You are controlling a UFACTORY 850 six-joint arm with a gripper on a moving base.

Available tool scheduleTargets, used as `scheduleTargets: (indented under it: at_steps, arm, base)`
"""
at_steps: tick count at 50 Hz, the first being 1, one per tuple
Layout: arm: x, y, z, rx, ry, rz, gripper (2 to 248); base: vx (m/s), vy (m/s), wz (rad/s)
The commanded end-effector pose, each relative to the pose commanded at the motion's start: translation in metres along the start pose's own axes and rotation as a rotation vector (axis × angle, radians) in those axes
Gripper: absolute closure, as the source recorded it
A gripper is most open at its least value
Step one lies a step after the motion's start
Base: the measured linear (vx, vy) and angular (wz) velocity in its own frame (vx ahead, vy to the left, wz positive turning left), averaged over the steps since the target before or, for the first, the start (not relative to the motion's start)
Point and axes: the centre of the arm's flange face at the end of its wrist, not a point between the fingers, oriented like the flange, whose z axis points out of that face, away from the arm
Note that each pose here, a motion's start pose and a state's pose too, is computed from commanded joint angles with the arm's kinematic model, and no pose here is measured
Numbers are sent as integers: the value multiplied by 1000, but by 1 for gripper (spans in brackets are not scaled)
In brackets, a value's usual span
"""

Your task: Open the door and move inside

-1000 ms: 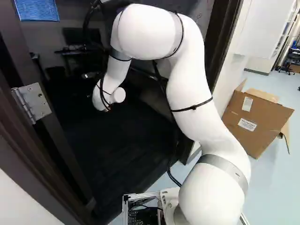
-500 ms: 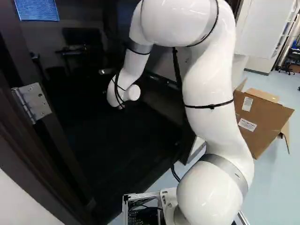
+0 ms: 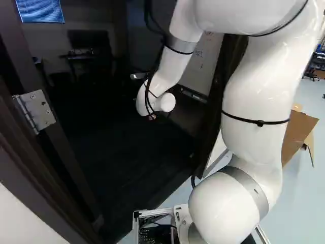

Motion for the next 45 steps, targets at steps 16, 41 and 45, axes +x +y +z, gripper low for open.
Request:
scheduleTargets:
  at_steps: [16,41,45]
  arm:
    - [-19,36,-63,-130,-8,25,3]
    - [-52,63,-139,-287,-21,55,3]
    - [-57,65,-149,-307,-23,59,3]
  base:
    - [0,0,0]
    - [0,0,0]
    - [0,0,0]
